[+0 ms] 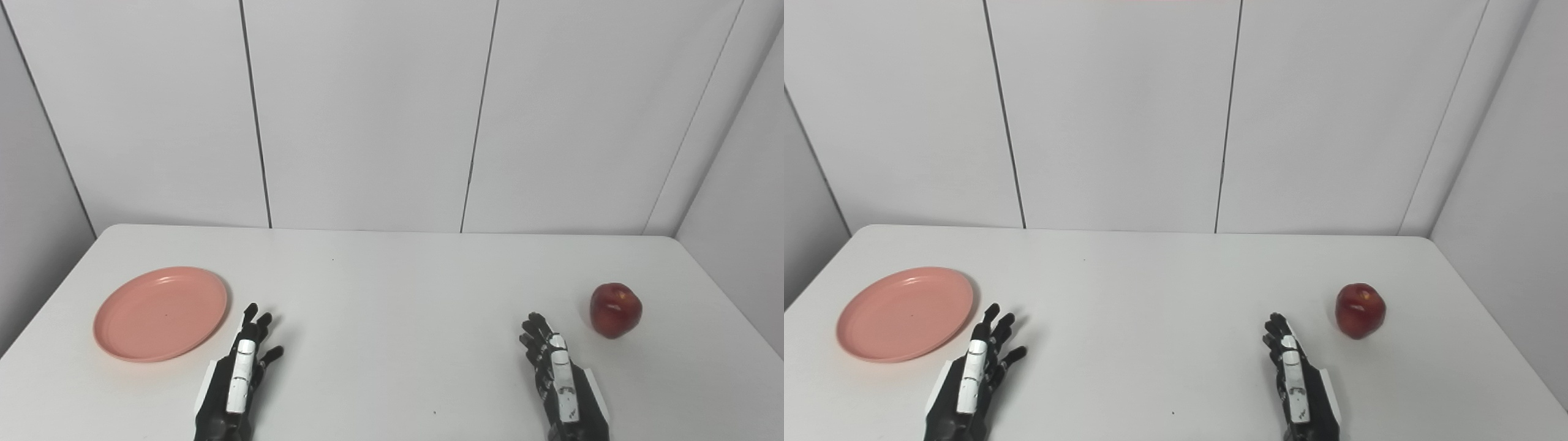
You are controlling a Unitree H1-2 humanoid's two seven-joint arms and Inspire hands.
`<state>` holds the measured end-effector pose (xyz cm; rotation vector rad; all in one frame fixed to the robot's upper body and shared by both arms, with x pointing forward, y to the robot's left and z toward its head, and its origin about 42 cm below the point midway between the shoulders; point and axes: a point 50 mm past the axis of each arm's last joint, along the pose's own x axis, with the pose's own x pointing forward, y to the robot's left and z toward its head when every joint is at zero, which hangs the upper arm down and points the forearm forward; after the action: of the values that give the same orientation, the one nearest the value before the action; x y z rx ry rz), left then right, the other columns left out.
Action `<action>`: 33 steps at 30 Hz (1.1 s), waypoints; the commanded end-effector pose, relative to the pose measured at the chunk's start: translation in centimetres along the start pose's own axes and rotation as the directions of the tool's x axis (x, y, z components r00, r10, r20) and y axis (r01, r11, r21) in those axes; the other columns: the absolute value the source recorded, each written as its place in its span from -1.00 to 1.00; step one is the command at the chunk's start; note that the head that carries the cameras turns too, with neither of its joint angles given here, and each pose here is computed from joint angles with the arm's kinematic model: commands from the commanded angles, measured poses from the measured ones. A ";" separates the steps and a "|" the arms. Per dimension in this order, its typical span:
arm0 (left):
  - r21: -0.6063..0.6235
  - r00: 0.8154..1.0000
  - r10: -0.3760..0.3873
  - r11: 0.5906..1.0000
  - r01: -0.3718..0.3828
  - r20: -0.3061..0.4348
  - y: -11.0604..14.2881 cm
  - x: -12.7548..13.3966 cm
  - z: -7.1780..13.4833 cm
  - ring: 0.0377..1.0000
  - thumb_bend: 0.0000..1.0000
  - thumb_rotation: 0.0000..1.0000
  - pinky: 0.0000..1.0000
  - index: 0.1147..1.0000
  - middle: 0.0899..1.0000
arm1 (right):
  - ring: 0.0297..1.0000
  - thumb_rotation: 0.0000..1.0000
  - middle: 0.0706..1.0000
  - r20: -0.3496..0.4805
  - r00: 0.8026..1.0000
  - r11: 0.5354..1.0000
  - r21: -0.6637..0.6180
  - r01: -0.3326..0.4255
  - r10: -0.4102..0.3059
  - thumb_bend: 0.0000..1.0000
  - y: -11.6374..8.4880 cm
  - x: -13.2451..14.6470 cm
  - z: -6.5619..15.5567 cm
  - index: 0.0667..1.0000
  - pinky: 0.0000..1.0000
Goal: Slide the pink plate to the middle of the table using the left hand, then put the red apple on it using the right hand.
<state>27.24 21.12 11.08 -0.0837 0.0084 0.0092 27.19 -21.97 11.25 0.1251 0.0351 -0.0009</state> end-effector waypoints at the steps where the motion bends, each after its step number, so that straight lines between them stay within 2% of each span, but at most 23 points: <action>1: -0.001 0.998 0.002 1.000 -0.002 0.061 0.4 -0.4 0.4 1.00 0.51 1.00 1.00 0.97 0.90 | 0.87 1.00 0.84 -0.046 0.998 0.999 0.011 -0.040 0.041 0.74 0.8 -0.2 -0.5 0.83 1.00; 9: 0.036 0.992 -0.010 0.999 0.006 0.124 0.4 -0.6 0.4 0.97 0.47 1.00 1.00 0.97 0.90 | 0.86 1.00 0.83 -0.050 0.998 0.999 0.007 -0.036 0.037 0.75 0.8 -0.2 -0.4 0.83 1.00; 15: 0.058 0.992 -0.011 0.998 0.003 0.129 0.4 -0.6 0.5 0.98 0.46 0.99 1.00 0.98 0.92 | 0.86 1.00 0.83 -0.051 0.998 0.999 0.008 -0.039 0.039 0.73 0.9 -0.2 -0.3 0.83 1.00; 20: 0.095 0.995 0.009 0.995 -0.019 0.101 0.5 -0.5 0.6 0.99 0.31 1.00 1.00 0.91 0.91 | 0.86 1.00 0.83 -0.053 0.998 0.999 0.005 -0.037 0.037 0.73 1.0 -0.2 -0.3 0.82 1.00; 27: 0.089 0.999 0.024 0.996 -0.028 0.046 0.7 -0.4 0.7 0.98 0.20 1.00 1.00 0.91 0.90 | 0.87 1.00 0.83 -0.050 0.998 0.999 0.009 -0.039 0.040 0.74 1.2 -0.3 -0.2 0.83 1.00; 33: 0.076 1.000 0.023 0.997 -0.023 -0.004 0.8 -0.3 0.9 0.98 0.19 1.00 1.00 0.93 0.92 | 0.88 1.00 0.85 -0.038 0.999 0.999 0.016 -0.038 0.039 0.74 1.2 -0.2 -0.2 0.82 1.00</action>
<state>27.17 21.27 11.20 -0.0192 0.0277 0.0348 27.13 -21.56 11.50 0.1222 0.0425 0.0053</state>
